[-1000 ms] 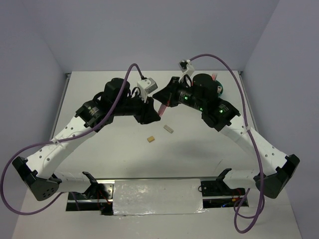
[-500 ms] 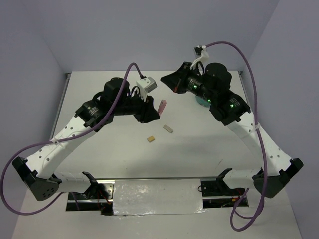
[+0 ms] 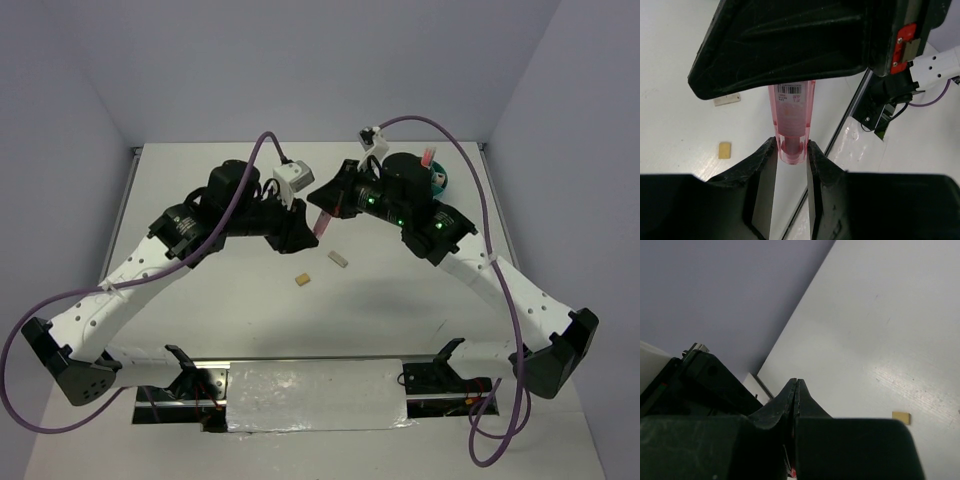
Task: Sort the stationery into containers
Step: Close the pen cap on the pen.
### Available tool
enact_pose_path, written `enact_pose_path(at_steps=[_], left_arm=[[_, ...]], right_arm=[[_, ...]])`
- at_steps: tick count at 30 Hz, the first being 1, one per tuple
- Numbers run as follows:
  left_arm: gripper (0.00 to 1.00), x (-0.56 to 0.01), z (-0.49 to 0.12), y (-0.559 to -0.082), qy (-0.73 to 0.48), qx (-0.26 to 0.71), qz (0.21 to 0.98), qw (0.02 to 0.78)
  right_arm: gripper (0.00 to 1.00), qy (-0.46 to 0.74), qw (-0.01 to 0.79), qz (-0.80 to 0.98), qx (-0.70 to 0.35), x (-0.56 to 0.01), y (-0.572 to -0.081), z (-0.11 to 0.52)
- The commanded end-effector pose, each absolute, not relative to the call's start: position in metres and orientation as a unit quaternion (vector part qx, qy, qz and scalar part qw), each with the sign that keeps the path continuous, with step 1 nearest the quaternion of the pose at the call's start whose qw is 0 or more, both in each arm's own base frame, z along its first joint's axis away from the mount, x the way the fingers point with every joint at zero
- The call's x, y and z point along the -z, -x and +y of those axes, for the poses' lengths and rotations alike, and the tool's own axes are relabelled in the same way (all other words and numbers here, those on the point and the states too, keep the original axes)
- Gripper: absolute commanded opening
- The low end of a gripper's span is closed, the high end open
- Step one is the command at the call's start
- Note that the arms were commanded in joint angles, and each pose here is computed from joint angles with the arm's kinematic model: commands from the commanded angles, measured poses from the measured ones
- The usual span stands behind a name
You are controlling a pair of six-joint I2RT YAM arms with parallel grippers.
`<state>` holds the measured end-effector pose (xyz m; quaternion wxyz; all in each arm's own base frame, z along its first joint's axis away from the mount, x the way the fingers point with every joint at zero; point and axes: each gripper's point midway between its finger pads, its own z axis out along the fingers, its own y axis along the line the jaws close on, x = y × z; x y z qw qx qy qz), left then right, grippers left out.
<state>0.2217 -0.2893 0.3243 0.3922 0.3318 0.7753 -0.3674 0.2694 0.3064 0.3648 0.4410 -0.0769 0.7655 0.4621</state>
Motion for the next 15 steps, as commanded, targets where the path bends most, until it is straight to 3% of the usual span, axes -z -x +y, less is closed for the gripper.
enact_pose_path(at_steps=[1, 5, 7, 9, 10, 15], left_arm=[[0.0, -0.363, -0.294, -0.233, -0.323, 0.381, 0.736, 0.457], [0.0, -0.36, -0.296, -0.234, -0.324, 0.384, 0.738, 0.451], [0.0, -0.36, -0.298, -0.233, -0.324, 0.387, 0.737, 0.45], [0.0, -0.357, -0.298, -0.234, -0.322, 0.388, 0.738, 0.449], [0.0, -0.357, -0.298, -0.234, -0.32, 0.388, 0.739, 0.449], [0.0, -0.356, -0.292, -0.242, -0.301, 0.369, 0.75, 0.459]], right_arm=[[0.0, 0.096, 0.436, 0.743, -0.499, -0.38, -0.245, 0.314], [0.02, 0.068, 0.482, 0.736, -0.471, -0.4, -0.257, 0.295], [0.14, 0.044, 0.498, 0.733, -0.46, -0.413, -0.266, 0.283], [0.42, -0.001, 0.506, 0.737, -0.448, -0.416, -0.285, 0.261], [0.49, -0.014, 0.51, 0.734, -0.448, -0.422, -0.29, 0.253], [0.62, -0.01, 0.511, 0.724, -0.463, -0.435, -0.29, 0.242]])
